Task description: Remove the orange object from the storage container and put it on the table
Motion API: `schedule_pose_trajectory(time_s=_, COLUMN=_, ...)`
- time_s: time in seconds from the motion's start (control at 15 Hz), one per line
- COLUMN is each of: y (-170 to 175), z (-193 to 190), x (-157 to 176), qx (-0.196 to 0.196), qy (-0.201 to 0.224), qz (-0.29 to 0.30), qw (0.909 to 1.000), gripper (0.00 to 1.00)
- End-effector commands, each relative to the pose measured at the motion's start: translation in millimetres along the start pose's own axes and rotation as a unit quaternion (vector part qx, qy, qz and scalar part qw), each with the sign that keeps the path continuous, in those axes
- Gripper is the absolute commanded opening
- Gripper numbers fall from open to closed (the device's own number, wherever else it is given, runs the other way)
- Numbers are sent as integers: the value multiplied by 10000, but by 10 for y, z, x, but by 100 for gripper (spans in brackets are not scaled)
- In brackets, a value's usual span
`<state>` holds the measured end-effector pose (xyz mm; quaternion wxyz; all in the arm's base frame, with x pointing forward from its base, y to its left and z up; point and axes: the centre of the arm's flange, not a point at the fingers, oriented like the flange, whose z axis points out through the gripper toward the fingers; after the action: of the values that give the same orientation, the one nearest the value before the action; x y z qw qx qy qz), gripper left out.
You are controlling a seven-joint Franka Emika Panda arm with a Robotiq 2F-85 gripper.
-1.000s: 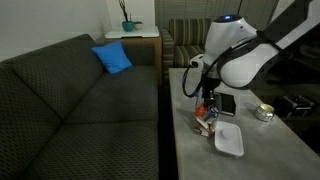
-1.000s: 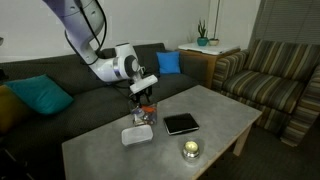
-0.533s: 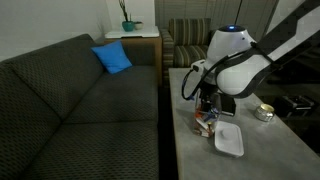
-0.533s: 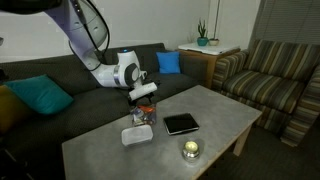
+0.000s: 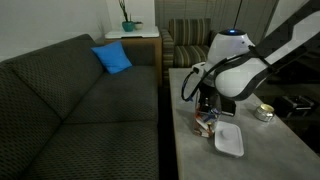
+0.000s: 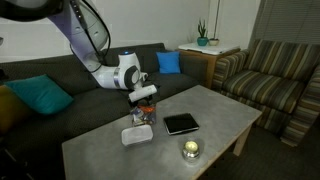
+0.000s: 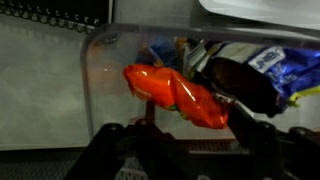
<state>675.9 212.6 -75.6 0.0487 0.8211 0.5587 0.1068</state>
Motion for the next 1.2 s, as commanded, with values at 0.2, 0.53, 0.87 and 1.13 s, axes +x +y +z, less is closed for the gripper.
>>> schedule_pose_trajectory(time_s=0.2, y=48, z=19, x=-34, qx=-35, qy=109, qz=199, qw=9997, gripper=23)
schedule_pose_trajectory(time_s=0.53, y=98, z=-92, x=-9, qx=-172, qy=106, qz=229, qw=9995, gripper=2)
schedule_pose_trajectory(time_s=0.87, y=138, z=-317, x=21, qx=-290, qy=8, qz=249, qw=9993, gripper=4)
schedule_pose_trajectory(time_s=1.13, y=182, z=-520, x=87, qx=-451, qy=-60, qz=210, qw=9987, gripper=4)
